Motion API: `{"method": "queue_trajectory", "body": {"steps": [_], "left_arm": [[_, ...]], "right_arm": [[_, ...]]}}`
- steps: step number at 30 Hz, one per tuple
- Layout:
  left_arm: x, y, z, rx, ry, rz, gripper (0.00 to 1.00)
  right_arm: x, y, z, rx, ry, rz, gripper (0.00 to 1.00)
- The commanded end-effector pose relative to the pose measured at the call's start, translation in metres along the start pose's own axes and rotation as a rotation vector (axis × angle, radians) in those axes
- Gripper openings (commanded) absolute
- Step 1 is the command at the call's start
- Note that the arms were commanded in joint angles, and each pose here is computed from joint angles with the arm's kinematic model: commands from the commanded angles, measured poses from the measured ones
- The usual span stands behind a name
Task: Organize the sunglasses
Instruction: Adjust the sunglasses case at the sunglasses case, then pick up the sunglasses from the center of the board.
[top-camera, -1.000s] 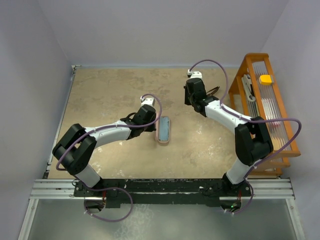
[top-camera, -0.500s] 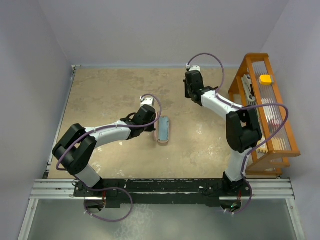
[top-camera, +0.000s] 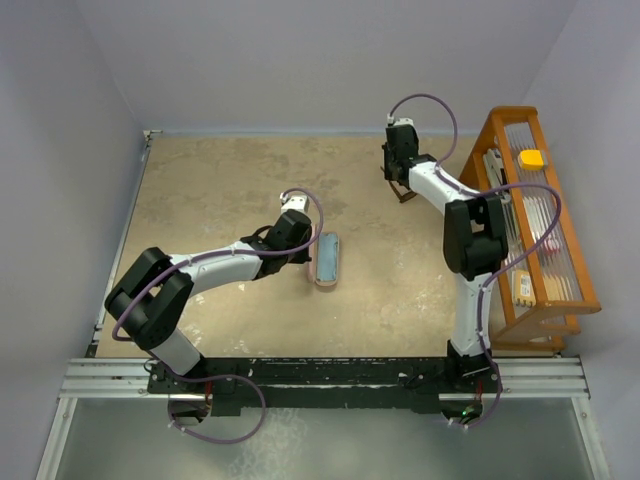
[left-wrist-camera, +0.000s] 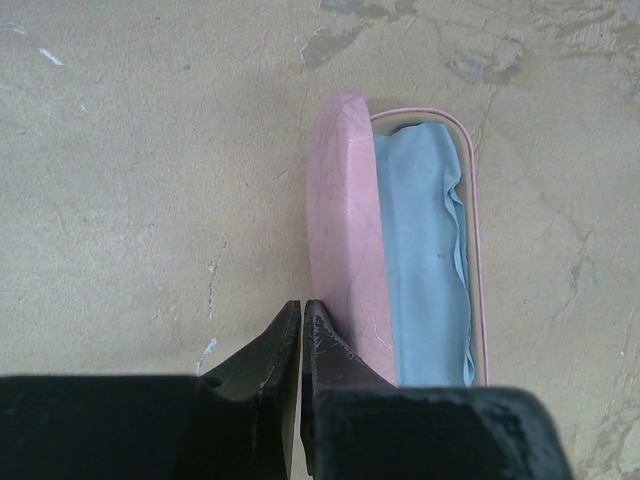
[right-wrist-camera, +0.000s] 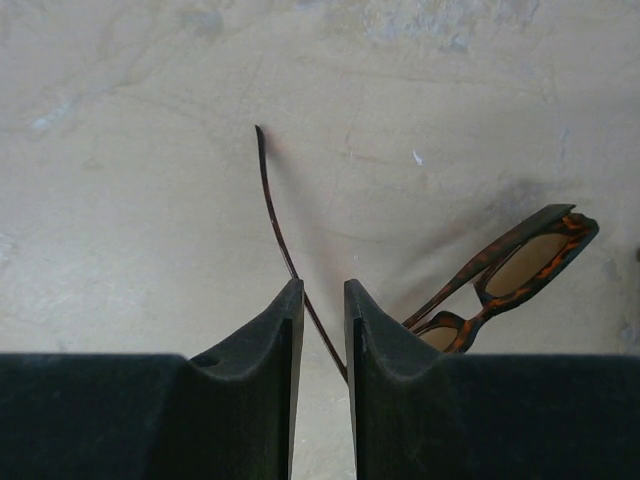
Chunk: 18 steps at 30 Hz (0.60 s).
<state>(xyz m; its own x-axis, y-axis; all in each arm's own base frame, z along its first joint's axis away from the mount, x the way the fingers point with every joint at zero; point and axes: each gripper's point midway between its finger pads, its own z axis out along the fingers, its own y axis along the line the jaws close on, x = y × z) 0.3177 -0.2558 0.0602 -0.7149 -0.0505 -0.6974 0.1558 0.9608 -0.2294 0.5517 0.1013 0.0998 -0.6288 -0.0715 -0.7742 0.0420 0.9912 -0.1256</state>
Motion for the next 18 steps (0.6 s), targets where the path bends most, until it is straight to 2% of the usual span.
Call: {"method": "queue_trajectory", "body": {"steps": [1,18], "left_arm": [[-0.013,-0.010,-0.004,0.041,-0.044,-0.015,0.00],[-0.011,-0.011,-0.002,0.050,-0.040,-0.018,0.00]], "right_arm": [[-0.004,0.009,0.004,-0.039,0.004,-0.025,0.26],[0.020,0.016,0.026,-0.052,0.056,-0.041,0.27]]}}
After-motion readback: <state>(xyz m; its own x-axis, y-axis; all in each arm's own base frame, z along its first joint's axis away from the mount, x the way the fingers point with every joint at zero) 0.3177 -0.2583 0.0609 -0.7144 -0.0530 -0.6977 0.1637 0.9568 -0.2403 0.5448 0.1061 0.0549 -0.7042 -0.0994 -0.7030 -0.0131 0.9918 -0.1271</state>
